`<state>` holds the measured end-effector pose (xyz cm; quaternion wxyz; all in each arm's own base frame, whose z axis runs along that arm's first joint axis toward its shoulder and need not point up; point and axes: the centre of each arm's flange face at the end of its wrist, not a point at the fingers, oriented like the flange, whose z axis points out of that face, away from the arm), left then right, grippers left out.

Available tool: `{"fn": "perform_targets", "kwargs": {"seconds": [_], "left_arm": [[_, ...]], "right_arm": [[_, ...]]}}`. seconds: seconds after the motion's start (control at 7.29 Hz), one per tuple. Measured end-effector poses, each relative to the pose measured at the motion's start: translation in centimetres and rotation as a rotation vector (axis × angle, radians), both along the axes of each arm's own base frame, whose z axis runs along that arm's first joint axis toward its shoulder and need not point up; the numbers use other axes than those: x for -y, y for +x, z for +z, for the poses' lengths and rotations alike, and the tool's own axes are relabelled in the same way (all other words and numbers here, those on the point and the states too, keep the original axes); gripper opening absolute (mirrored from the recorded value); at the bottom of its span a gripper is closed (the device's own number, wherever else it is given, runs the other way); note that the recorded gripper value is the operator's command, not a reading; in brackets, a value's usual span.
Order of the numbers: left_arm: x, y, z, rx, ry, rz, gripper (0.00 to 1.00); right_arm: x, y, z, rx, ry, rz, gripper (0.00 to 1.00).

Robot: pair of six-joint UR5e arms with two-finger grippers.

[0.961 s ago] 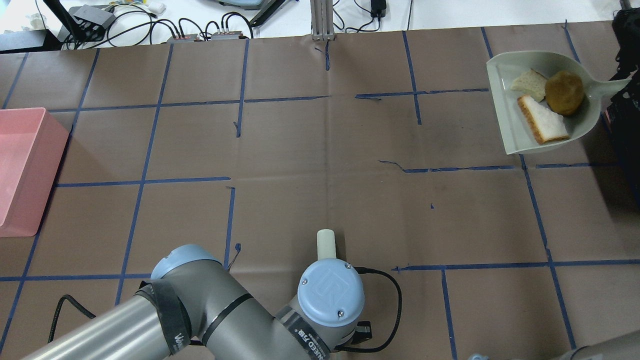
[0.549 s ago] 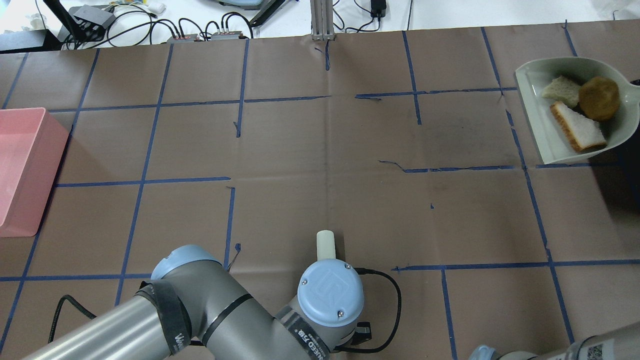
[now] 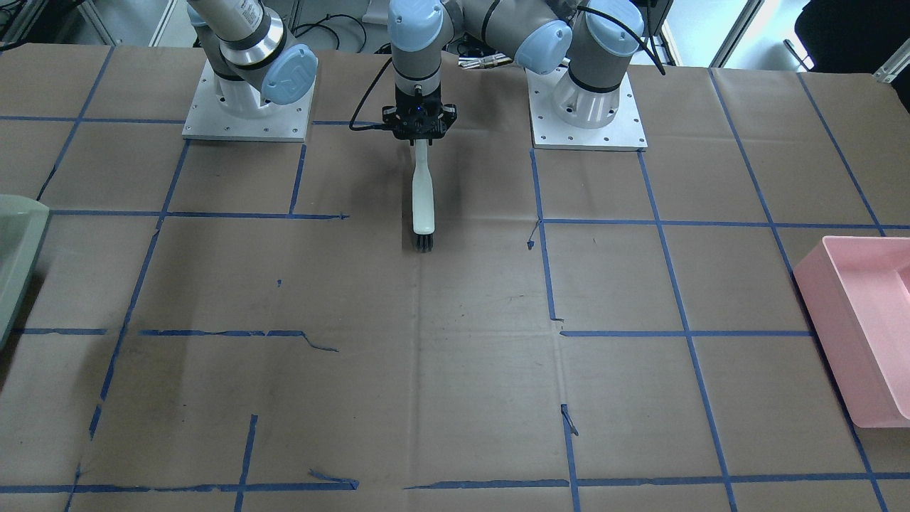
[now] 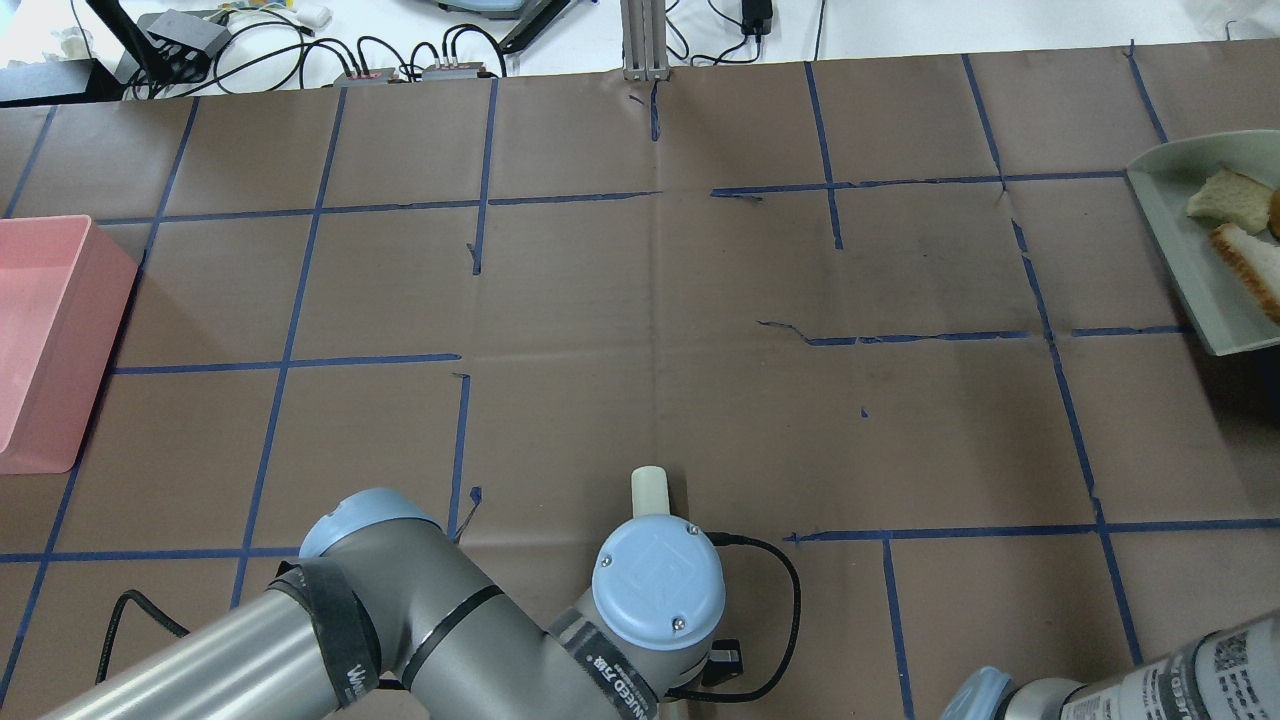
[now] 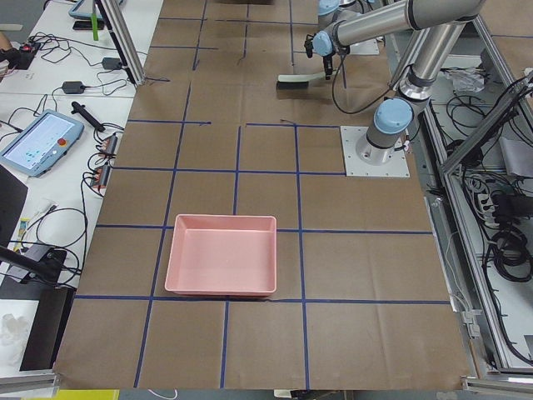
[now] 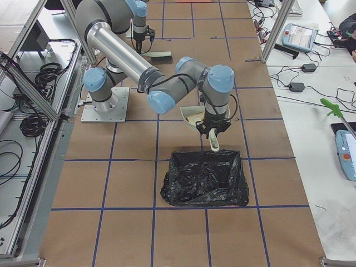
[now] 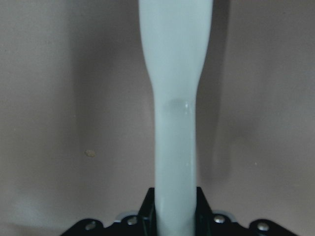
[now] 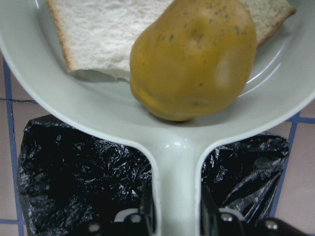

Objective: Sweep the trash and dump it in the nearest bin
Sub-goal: 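Carry the dustpan over the black bin while the left gripper lowers the brush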

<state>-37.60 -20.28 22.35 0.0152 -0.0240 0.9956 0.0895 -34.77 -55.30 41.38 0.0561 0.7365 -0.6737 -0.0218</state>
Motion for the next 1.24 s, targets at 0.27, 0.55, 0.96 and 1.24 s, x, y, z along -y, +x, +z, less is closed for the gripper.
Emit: {"fn": "perform_targets", "kwargs": {"seconds": [0.27, 0.55, 0.96, 1.24], "left_arm": [[0.3, 0.0, 0.4, -0.005, -0.009, 0.003, 0.86], [1.3, -0.3, 2.3, -0.047, -0.060, 0.005, 0.96], [6.9, 0.3, 8.4, -0.137, -0.181, 0.070, 0.99], [9.8, 2.5, 12.4, -0.144, -0.201, 0.051, 0.99]], "right_arm": [[-1.3, -4.7, 0.1, -0.015, -0.001, 0.002, 0.00], [-3.0, -9.2, 0.3, -0.030, -0.002, 0.005, 0.00], [-4.2, -14.6, 0.2, -0.066, -0.003, 0.004, 0.00], [-4.4, -19.0, 0.1, -0.092, -0.003, 0.001, 0.00]]}}
